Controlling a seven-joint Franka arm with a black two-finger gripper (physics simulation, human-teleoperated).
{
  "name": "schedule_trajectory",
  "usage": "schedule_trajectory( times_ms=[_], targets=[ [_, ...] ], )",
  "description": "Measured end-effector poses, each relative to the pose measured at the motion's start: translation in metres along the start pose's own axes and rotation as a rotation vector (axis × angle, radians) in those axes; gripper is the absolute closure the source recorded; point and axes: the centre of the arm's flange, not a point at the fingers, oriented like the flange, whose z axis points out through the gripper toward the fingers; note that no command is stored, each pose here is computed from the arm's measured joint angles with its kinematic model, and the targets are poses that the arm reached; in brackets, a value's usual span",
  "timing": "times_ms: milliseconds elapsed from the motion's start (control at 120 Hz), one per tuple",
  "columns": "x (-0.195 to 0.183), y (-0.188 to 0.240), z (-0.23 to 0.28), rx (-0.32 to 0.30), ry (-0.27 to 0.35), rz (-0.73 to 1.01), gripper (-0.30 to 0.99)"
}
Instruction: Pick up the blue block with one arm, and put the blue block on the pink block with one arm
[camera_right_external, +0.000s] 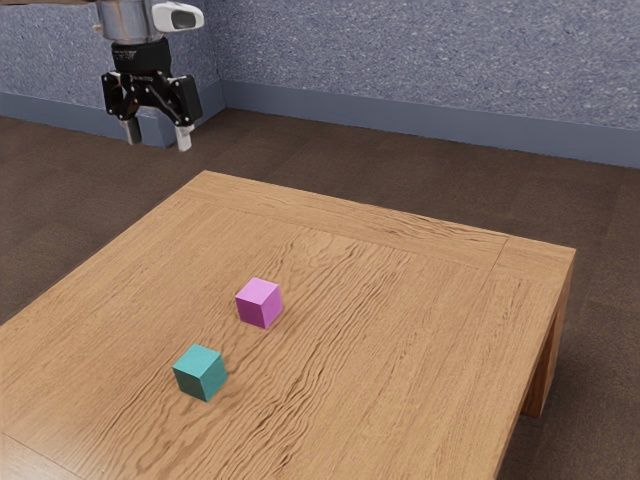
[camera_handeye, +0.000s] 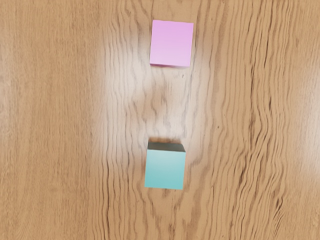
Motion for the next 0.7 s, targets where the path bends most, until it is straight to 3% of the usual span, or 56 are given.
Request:
schedule_trajectory(
  times_ms=[417, 483, 550, 600, 633, 700],
  targets=[
    [-0.001, -0.001, -0.004, 0.000, 0.011, 0.000, 0.00],
    [-0.047, -0.010, -0.067, 0.008, 0.107, 0.011, 0.00],
    [-0.124, -0.032, -0.168, -0.038, 0.319, 0.010, 0.00],
    [-0.159, -0.048, -0.197, -0.049, 0.386, -0.004, 0.00],
    [-0.155, -0.047, -0.192, -0.052, 0.363, 0.011, 0.00],
    [-0.120, -0.022, -0.151, -0.078, 0.230, 0.084, 0.00]
  ],
)
